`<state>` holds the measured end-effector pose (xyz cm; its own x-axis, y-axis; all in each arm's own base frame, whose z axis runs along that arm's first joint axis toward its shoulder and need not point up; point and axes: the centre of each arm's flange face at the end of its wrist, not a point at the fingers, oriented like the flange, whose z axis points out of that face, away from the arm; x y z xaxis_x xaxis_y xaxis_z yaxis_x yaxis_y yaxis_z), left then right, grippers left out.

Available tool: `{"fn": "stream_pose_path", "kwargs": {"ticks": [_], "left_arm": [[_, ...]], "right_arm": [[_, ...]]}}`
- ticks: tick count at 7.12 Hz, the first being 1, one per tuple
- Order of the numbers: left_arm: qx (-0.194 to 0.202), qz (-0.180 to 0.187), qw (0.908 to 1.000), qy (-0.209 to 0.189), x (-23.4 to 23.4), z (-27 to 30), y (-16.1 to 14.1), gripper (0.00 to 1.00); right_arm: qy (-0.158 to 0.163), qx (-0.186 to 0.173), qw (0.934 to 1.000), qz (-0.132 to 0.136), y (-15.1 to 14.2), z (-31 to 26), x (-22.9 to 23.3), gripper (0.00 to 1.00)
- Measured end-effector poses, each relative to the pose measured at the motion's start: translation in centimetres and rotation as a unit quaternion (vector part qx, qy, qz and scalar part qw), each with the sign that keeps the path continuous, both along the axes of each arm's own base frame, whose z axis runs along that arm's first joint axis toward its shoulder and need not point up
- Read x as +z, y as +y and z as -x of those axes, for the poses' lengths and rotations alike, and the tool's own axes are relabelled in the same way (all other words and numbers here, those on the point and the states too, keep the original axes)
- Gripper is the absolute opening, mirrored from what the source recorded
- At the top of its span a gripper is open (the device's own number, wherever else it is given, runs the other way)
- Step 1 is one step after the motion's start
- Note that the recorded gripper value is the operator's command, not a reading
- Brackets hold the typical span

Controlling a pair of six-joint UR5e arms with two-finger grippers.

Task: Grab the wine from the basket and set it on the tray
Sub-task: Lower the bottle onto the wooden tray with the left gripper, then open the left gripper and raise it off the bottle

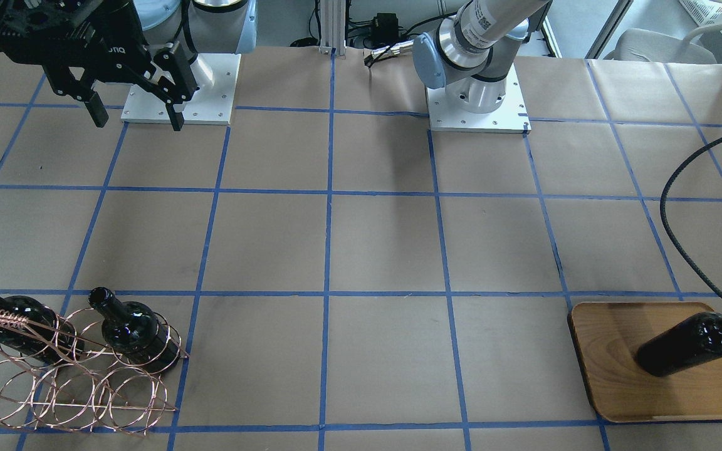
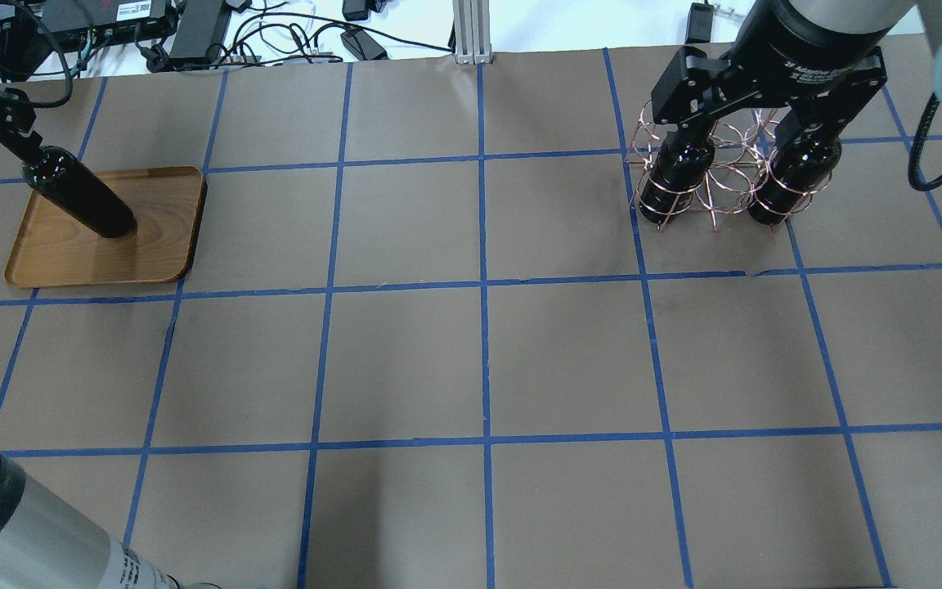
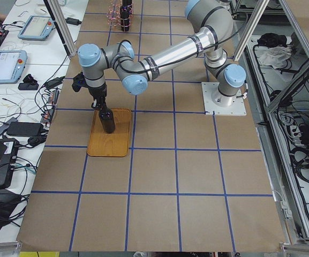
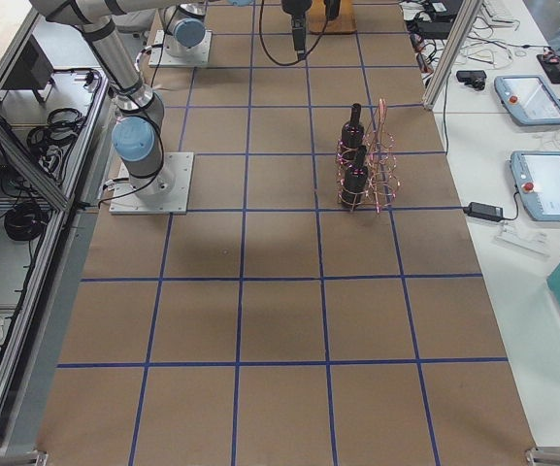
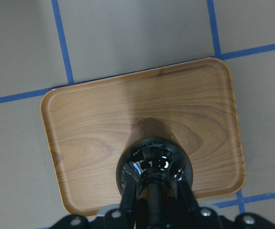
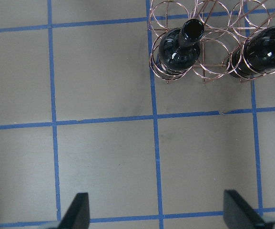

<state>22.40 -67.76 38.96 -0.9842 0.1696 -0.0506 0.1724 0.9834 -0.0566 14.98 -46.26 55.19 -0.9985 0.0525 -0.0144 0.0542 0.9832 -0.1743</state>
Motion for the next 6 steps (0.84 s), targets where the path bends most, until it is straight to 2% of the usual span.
{"fn": "stream_pose_path", "kwargs": {"ticks": [1,3,6], "left_arm": [[0.001,-0.001,1.0,0.001,-0.3,0.0,-0.1,1.0],[0.001,-0.001,1.0,-0.002,0.4,0.4,0.3,1.0],[0.009,0.003,1.0,0.002,5.9,4.5,3.4,1.0]], "right_arm": [[0.0,0.0,1.0,0.0,0.0,0.0,0.0,1.0],[0.0,0.0,1.0,0.0,0.0,0.0,0.0,1.0],[-0.001,0.0,1.0,0.0,-0.1,0.0,0.0,1.0]]}}
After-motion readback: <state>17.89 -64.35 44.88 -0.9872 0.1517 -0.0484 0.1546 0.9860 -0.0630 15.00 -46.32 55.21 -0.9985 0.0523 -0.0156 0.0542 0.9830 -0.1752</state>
